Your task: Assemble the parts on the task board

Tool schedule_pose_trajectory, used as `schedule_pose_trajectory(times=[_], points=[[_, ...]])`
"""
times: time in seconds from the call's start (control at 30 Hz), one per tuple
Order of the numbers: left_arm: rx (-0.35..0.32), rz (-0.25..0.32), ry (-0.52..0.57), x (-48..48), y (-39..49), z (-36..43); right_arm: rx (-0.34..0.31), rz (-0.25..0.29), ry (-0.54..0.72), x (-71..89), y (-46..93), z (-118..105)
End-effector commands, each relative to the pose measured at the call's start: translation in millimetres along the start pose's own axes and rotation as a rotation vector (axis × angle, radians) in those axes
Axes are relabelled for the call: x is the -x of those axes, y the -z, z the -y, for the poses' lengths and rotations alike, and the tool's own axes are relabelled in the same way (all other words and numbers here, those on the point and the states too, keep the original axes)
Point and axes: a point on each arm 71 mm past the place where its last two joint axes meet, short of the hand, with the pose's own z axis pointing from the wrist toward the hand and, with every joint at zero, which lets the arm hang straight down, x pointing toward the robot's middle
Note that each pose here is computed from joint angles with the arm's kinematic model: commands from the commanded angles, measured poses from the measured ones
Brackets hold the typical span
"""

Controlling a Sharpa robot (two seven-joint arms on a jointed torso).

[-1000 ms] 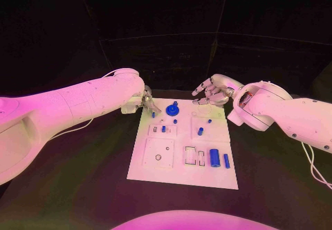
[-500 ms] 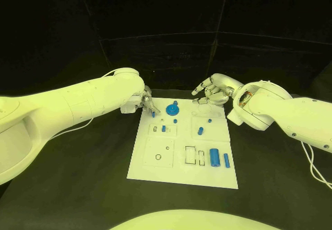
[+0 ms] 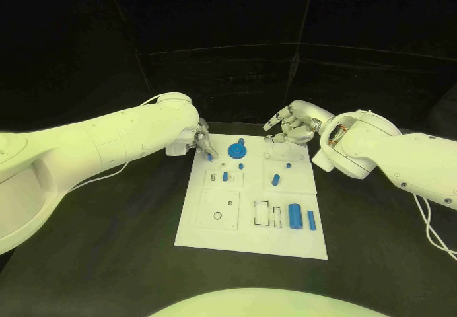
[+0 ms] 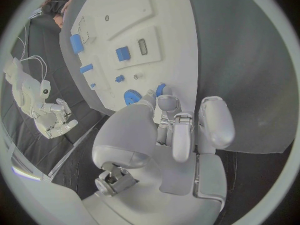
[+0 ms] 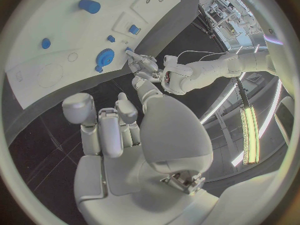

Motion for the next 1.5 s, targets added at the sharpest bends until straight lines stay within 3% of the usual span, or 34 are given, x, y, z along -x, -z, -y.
schedule_pose_trajectory(times=[0.03, 0.43, 0.87, 1.23, 1.5], points=[[-0.014, 0.016, 0.001, 1.6, 0.2, 1.6, 0.011, 0.000, -0.001, 0.8, -0.3, -1.6], [-0.048, 0.036, 0.016, 2.9, 0.5, 1.2, 0.010, -0.003, -0.001, 0.5, -0.4, -1.6], [-0.105, 0.078, 0.103, -1.3, 10.7, -14.5, 0.002, -0.001, 0.001, 2.0, 0.6, 1.1], [-0.167, 0.110, 0.152, -28.2, 31.0, -25.6, -0.008, 0.002, 0.002, 4.2, 1.4, 5.2], [-0.185, 0.109, 0.151, -47.1, 37.7, -27.0, -0.009, 0.001, 0.003, 4.2, 0.8, 5.8]])
